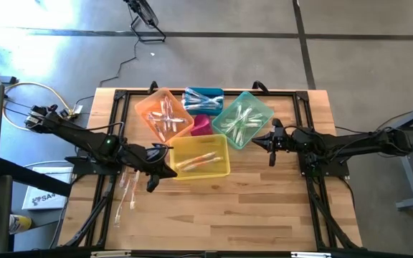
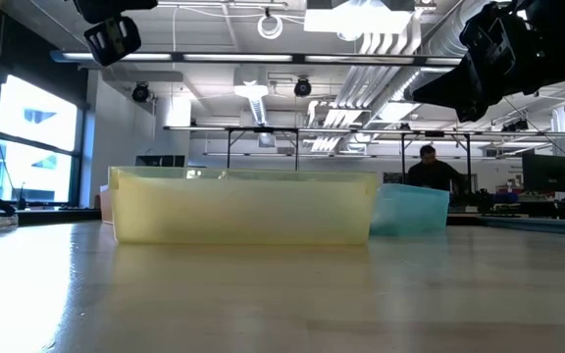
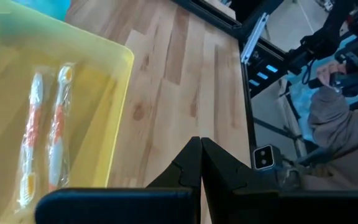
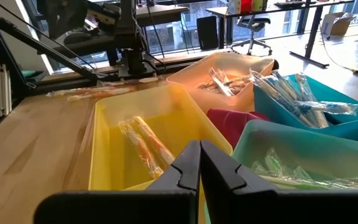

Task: Pick & Place Toothbrushes
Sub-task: Put the orange toothbrush into the yellow bin

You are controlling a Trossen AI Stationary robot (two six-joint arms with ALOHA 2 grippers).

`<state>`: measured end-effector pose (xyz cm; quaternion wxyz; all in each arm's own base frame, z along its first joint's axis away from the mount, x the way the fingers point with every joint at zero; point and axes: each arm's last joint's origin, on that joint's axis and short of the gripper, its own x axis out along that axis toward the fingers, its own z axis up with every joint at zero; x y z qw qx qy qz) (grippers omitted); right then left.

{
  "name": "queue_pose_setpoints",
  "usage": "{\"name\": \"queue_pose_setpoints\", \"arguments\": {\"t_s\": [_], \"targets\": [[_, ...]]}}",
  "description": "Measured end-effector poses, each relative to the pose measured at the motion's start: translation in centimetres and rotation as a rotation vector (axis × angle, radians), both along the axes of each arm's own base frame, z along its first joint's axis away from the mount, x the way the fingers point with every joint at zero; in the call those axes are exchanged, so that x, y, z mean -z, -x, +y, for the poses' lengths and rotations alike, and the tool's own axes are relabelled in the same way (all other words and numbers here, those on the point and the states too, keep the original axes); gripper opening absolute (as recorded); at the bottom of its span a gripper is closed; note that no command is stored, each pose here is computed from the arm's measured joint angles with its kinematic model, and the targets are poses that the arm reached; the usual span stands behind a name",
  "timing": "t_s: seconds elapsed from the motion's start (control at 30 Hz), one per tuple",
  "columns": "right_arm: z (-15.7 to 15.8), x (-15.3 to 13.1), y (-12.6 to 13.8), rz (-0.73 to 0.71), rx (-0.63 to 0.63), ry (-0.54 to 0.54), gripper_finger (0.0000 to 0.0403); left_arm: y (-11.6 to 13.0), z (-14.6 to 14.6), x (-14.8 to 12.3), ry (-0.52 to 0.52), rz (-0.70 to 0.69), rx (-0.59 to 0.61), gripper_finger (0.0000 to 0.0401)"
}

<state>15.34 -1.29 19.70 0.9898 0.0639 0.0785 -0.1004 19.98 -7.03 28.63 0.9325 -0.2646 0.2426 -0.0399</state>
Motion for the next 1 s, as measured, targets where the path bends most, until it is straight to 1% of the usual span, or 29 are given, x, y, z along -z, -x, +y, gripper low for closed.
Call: {"name": "queue_pose_setpoints", "arguments": {"t_s": [0.67, 0.83, 1.0], "targets": [[0.0, 0.01, 0.0, 0.001, 0.002, 0.0, 0.0004, 0.01, 0.01, 0.04, -0.002, 0.003, -0.001, 0.0001], [-0.18, 0.0, 0.04, 0.002, 0.063, 0.011, 0.0004, 0.01, 0.01, 0.04, -0.002, 0.003, -0.002, 0.0001], [-0.21, 0.14, -0.04, 0.012, 0.074, 0.013, 0.0004, 0.02, -0.05, 0.04, 0.007, 0.006, 0.016, 0.0001]]}}
